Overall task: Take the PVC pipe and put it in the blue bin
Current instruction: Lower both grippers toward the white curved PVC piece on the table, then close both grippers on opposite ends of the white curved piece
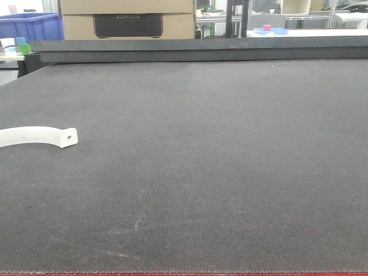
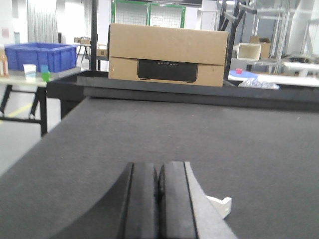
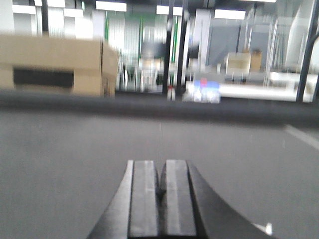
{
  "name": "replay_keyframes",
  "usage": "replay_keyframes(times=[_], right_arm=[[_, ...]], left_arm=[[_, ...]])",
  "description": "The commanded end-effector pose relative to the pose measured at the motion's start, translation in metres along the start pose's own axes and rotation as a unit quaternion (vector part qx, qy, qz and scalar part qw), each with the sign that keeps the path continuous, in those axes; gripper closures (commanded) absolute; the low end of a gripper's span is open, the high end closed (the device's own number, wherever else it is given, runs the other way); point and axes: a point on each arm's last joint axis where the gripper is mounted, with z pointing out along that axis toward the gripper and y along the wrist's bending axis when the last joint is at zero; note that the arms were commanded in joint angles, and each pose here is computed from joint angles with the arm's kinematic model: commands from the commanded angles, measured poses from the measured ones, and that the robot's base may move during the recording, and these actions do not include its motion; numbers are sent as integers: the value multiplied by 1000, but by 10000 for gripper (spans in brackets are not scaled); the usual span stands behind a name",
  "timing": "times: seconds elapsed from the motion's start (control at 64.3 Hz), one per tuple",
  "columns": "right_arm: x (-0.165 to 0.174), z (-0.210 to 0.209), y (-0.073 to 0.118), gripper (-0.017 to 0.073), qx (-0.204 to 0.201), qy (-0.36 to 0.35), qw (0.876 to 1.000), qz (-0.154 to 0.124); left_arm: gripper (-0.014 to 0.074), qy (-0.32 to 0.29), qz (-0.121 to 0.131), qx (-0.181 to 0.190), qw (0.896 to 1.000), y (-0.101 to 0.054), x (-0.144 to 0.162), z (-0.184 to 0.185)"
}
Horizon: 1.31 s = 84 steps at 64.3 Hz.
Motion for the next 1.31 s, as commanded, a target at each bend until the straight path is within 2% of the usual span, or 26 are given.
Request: replay_keyframes(times=[0.0, 0.078, 0.171, 0.233, 0.342, 0.482, 0.576, 0.654, 0.685, 0.778, 0.903, 0.996, 1.074, 1.152, 1.214, 1.292], right_arm=[[-11, 0, 0, 727, 3, -38, 999, -5], [-31, -1, 0, 727, -1, -19, 1000, -6], [-60, -3, 0, 727, -3, -16, 999, -34], [-75, -1, 0, 727, -3, -11, 999, -36], [-93, 11, 0, 727, -7, 62, 997, -37], [-100, 32, 1, 727, -14, 183, 982, -36], [-96, 53, 1, 727, -18, 263, 964, -36], [-89, 70, 1, 727, -22, 337, 941, -35], [-86, 76, 1, 727, -24, 370, 928, -35], [-65, 97, 2, 727, -30, 484, 874, -32], [-38, 115, 2, 727, -33, 566, 823, -30], [-23, 124, 3, 727, -37, 597, 801, -21], [-13, 128, 7, 727, -43, 626, 778, 3], [-7, 132, 8, 727, -45, 637, 769, 14], [-5, 139, 9, 727, -45, 645, 763, 17], [-3, 149, 6, 727, -41, 659, 751, 17]], left_arm=[[704, -13, -30, 1, 999, -1, -14, -1], [704, -17, -29, 6, 999, -4, -32, -4], [704, -3, -27, 8, 1000, -6, -54, 0], [704, 17, -16, 6, 1000, -7, -69, 6], [704, 103, 6, 0, 995, -9, -91, 28], [704, 219, 18, -7, 975, -11, -111, 63], [704, 293, 21, -12, 956, -11, -116, 91], [704, 350, 22, -15, 936, -12, -120, 112], [704, 376, 22, -16, 926, -12, -118, 122], [704, 423, 22, -19, 906, -10, -104, 150], [704, 470, 13, -20, 882, -9, -78, 173], [704, 503, 9, -22, 864, -8, -61, 184], [704, 532, 8, -24, 846, -7, -49, 188], [704, 553, 7, -25, 833, -6, -41, 190], [704, 563, 5, -25, 826, -6, -37, 191], [704, 567, 3, -25, 823, -6, -36, 191]])
